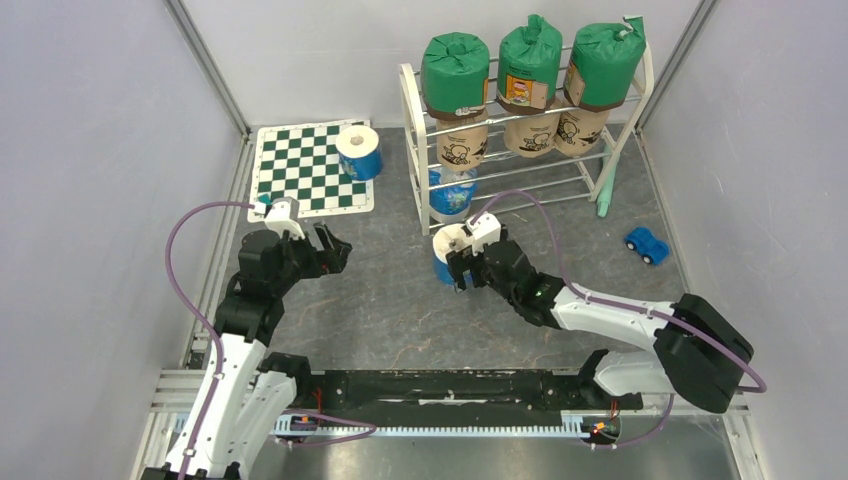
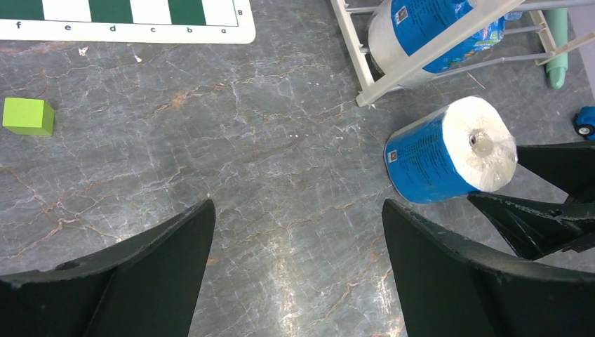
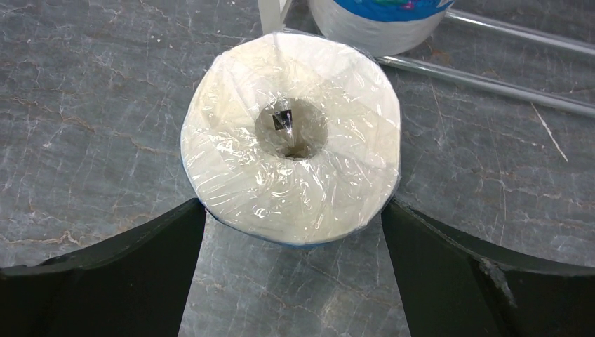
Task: Place and organize the paper towels onto the shelf
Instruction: Move the paper towel to the center of the board.
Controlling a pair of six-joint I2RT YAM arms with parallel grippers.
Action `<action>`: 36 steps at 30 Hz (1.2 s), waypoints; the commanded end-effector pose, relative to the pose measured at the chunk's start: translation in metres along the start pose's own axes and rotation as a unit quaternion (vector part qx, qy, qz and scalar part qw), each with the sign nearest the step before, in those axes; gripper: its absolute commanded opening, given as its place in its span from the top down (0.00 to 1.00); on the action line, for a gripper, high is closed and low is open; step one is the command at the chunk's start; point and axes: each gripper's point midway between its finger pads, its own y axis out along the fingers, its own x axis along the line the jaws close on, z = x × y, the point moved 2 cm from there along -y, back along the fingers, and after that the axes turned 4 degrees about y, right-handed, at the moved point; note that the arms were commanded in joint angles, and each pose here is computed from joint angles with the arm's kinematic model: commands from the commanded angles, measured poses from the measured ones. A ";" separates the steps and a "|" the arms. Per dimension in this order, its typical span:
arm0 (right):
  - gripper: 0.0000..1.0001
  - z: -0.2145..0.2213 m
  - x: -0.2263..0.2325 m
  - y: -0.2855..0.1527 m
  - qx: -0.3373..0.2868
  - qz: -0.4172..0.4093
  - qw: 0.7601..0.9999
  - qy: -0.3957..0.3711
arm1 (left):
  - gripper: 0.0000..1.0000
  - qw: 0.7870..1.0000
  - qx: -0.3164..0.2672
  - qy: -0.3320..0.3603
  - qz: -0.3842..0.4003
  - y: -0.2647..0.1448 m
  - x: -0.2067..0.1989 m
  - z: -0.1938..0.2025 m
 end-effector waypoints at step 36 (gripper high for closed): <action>0.41 -0.012 -0.076 -0.032 -0.146 0.053 0.988 -0.008 | 0.06 1.000 -0.022 0.022 0.005 -0.002 -0.001 -0.007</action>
